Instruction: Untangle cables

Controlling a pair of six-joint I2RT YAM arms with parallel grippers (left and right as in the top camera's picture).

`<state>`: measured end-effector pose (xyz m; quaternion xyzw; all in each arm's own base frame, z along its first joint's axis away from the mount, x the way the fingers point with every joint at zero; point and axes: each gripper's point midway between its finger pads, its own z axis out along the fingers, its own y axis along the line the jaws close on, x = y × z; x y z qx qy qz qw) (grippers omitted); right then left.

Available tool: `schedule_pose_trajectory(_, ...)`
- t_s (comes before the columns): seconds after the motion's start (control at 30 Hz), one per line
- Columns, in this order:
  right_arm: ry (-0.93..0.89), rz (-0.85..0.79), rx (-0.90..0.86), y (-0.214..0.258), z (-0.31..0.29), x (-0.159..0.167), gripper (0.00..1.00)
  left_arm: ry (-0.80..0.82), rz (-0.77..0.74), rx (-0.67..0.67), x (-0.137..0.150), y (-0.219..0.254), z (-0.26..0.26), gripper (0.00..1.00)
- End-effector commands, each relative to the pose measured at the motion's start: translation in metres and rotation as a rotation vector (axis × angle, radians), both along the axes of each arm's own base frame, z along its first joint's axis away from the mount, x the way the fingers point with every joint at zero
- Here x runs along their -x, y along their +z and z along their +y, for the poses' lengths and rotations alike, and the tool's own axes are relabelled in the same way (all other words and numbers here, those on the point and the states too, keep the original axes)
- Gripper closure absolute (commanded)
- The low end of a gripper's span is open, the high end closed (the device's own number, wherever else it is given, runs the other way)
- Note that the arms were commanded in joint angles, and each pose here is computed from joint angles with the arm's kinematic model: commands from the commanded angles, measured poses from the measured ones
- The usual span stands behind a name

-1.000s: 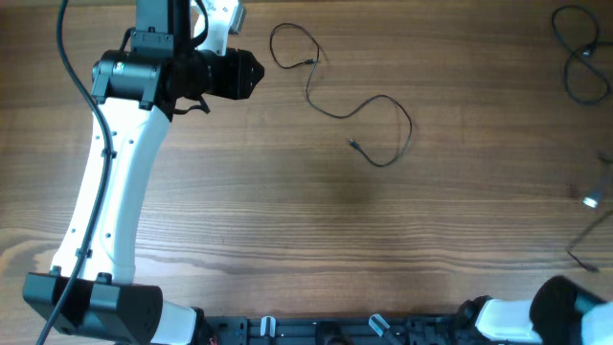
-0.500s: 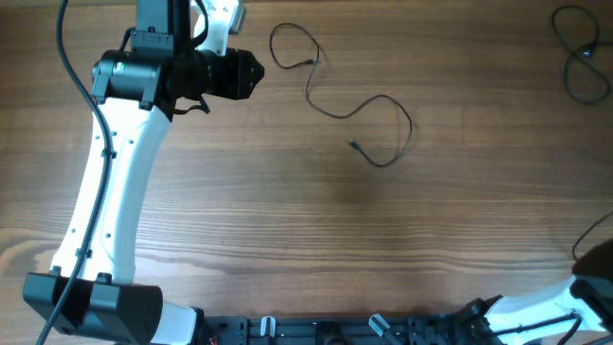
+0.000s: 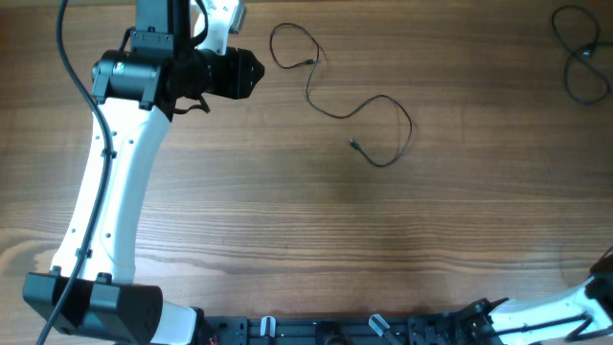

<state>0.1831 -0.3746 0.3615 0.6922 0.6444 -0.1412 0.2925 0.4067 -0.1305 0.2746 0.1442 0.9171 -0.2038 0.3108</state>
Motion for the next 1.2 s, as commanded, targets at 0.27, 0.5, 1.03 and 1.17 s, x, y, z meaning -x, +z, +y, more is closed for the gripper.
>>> schedule_pose_trajectory(0.27,-0.022,0.082,-0.194,-0.089,-0.037,-0.020,0.96,-0.014,-0.047,-0.003,-0.005,0.007,-0.002,0.51)
schedule_pose_trajectory(0.5,-0.058,0.138,-0.241,-0.119,-0.049,-0.018,0.96,-0.014,-0.048,-0.003,-0.005,0.007,-0.002,0.51)
schedule_pose_trajectory(1.03,0.003,0.125,-0.271,-0.143,-0.058,-0.037,0.96,-0.021,-0.060,0.008,-0.007,0.010,-0.004,0.51)
schedule_pose_trajectory(1.17,0.070,0.103,-0.257,-0.141,-0.057,-0.053,0.95,-0.021,-0.060,0.008,-0.007,0.010,-0.004,0.51)
